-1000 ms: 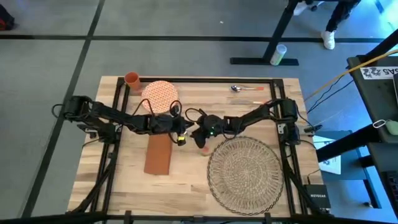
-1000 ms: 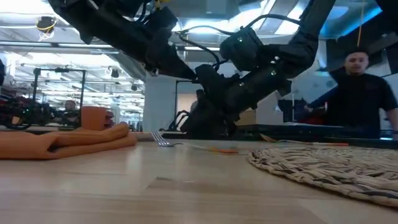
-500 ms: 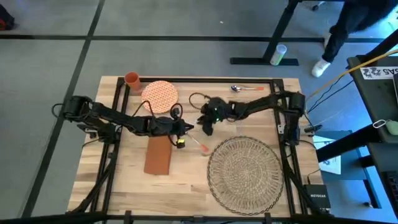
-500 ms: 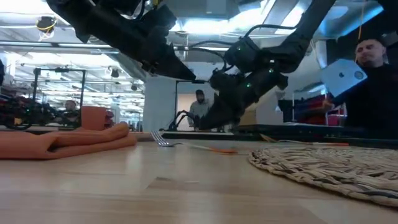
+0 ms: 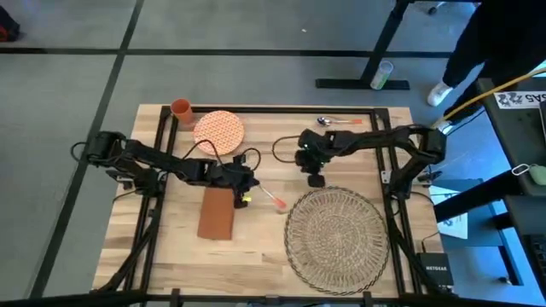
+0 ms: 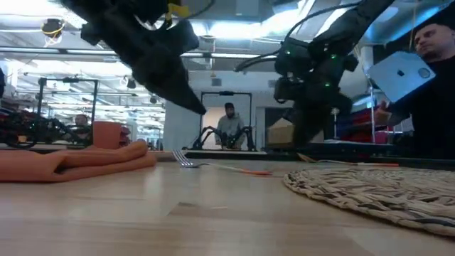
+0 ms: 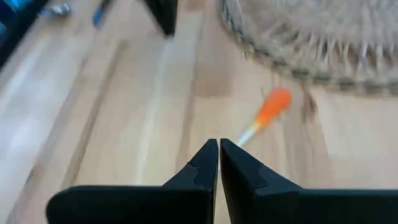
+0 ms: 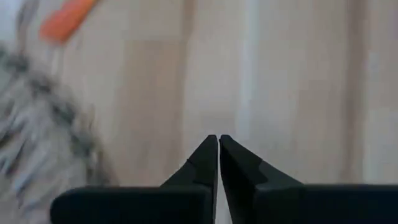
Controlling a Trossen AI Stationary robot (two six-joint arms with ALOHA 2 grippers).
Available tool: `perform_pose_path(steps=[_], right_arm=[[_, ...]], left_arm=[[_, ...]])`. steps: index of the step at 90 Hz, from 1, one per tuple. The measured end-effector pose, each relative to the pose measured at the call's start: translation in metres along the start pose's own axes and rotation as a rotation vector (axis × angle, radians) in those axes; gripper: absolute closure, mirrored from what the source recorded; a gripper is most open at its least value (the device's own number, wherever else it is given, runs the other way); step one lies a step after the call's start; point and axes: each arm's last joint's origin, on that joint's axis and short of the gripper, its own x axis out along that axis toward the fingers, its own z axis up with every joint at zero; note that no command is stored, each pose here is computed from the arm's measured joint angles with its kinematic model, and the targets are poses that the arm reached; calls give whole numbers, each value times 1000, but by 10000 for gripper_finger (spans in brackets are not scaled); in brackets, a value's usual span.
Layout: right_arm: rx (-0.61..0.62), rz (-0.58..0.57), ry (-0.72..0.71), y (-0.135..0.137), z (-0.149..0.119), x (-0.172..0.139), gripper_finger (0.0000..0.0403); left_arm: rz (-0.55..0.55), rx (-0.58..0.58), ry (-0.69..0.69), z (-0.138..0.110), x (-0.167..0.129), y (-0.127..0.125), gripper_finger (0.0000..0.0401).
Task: Set table place
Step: Put the orange fork on top of the orange table napkin
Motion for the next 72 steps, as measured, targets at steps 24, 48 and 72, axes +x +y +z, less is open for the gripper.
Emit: perform_pose_path(steps=[24,48,72], right_arm=[[-87,78,-4,12,2,2,397],[-118,122,52,16,-4,2,397],[-138,99,91,15,-6,1,397]], left_arm=[[-109,147,72,30,-13,22,401],[-189,323,120,32,-16,28,401],[-236,409,187,21,10,19,401]])
